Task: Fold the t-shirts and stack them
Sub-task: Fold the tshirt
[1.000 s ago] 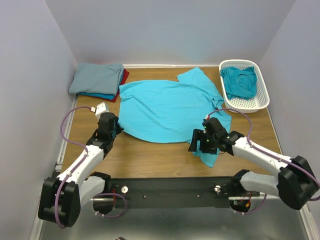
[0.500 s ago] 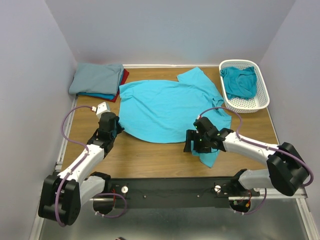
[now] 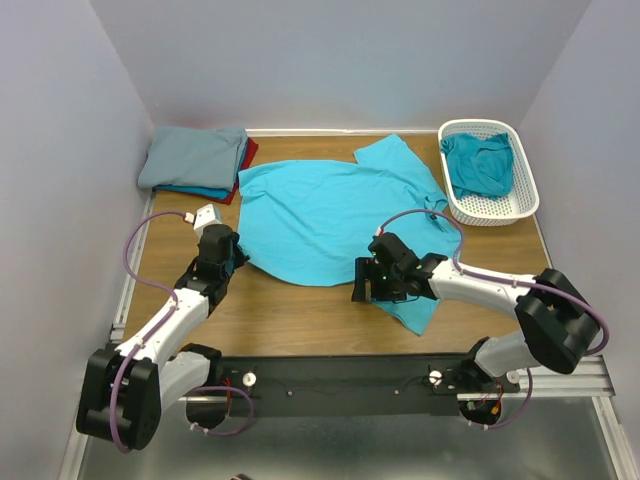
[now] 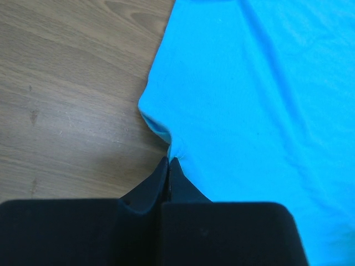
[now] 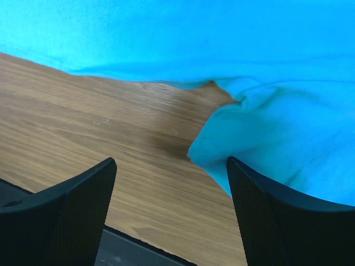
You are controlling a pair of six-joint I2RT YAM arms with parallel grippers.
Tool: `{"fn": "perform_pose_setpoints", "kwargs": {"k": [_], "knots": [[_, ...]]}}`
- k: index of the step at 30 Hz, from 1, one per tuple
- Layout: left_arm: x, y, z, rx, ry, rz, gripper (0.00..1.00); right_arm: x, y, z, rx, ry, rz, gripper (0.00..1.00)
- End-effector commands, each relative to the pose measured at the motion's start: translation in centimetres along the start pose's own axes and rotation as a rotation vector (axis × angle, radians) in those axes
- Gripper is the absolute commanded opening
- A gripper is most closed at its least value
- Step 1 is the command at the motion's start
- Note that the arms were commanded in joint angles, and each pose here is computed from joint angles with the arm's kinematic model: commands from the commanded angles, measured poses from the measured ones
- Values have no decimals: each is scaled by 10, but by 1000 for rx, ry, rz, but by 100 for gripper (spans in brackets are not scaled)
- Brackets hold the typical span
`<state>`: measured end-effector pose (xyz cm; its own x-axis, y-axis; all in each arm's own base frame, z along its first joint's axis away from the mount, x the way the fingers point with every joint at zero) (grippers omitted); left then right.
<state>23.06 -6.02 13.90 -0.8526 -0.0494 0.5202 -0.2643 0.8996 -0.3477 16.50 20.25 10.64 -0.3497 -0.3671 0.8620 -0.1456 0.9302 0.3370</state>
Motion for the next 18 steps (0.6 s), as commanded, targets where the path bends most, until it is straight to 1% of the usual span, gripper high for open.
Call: {"fn": "perform_pose_setpoints", "kwargs": {"k": [1,8,9,11,12,14,16,18], "knots": [[1,-2,0,-7,-8,20,0,-7,4,6,0,22,28,87],[2,-3,-1,-8,-13,27,0,10,12,1,-21,-16,-2,88],[3,-3,-1,-5,-17,27,0,17,10,-2,-31,-56,23,88],[5,-4,-2,-2,-24,30,0,25,-1,1,-37,-53,126,90],[5,-4,-3,0,-26,32,0,31,-13,4,-46,-61,230,91],[6,-4,-3,2,-30,37,0,38,-22,6,-69,-69,311,95],[6,-6,-4,2,-30,48,0,44,-32,14,-90,-53,384,97],[7,-7,-4,3,-31,57,0,44,-40,26,-134,-15,414,97]]}}
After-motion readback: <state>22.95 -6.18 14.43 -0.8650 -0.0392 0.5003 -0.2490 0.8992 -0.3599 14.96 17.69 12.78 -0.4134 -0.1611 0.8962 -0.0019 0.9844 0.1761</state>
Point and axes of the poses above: each gripper's point midway between its finger pads, its own x axis back along the fingers, its own y axis along the line the jaws close on, z = x × y, the point moved 9 cm from there along x, back along the fingers
